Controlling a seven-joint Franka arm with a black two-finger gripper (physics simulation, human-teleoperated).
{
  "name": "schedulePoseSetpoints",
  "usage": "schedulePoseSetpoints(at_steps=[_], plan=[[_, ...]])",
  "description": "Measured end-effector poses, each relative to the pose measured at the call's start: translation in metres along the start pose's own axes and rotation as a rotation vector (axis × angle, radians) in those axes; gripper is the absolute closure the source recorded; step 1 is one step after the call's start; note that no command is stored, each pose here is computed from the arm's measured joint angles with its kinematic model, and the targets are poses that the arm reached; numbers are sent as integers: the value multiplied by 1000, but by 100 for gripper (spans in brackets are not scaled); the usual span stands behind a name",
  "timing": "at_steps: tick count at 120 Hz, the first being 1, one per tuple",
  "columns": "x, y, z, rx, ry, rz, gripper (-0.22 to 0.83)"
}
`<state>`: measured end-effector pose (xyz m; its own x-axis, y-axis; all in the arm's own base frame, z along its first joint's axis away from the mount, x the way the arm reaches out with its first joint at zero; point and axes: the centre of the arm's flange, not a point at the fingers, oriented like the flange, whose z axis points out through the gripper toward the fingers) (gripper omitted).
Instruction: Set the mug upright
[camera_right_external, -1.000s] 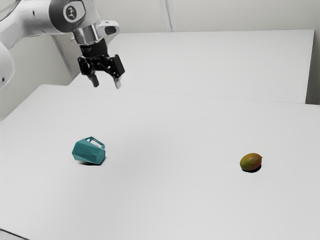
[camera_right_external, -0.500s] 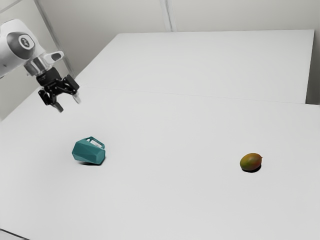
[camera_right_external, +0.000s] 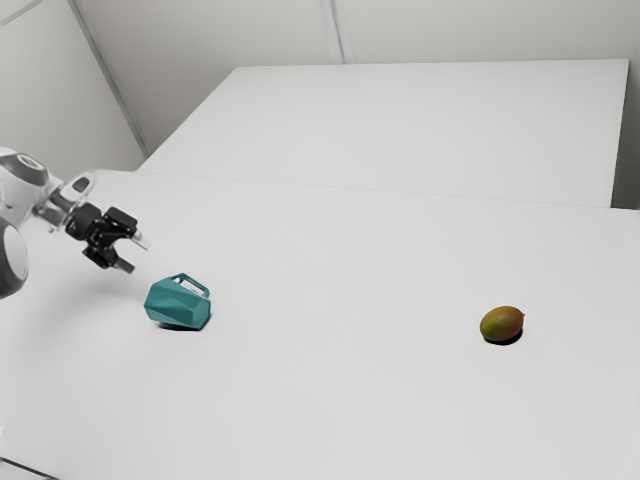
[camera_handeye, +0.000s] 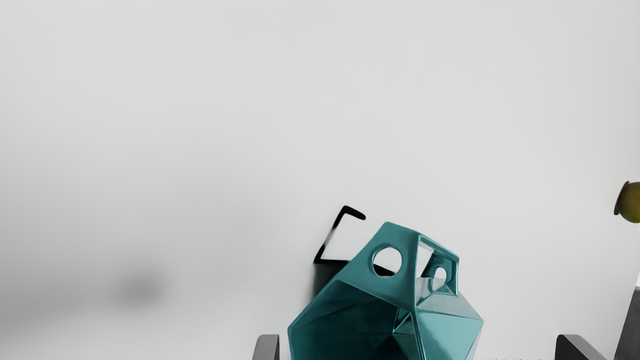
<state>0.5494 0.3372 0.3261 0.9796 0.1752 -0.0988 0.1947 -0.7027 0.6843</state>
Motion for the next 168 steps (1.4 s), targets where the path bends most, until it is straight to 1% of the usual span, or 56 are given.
schedulePoseSetpoints(at_steps=[16,28,35,48,67,84,100,137,156,160,168], plan=[[-2,-13,14,-56,3,43,0],[-13,-29,28,-125,8,45,0],[-19,-37,30,-175,25,49,0],[-24,-37,30,-234,48,83,0],[-35,-36,44,-309,47,119,0],[-36,-25,44,-339,54,172,0],[-36,-16,57,-370,39,210,0],[-53,-15,69,-400,25,238,0],[-55,-16,76,-405,17,249,0],[-56,-16,79,-408,13,249,1],[-57,-14,88,-418,3,251,7]])
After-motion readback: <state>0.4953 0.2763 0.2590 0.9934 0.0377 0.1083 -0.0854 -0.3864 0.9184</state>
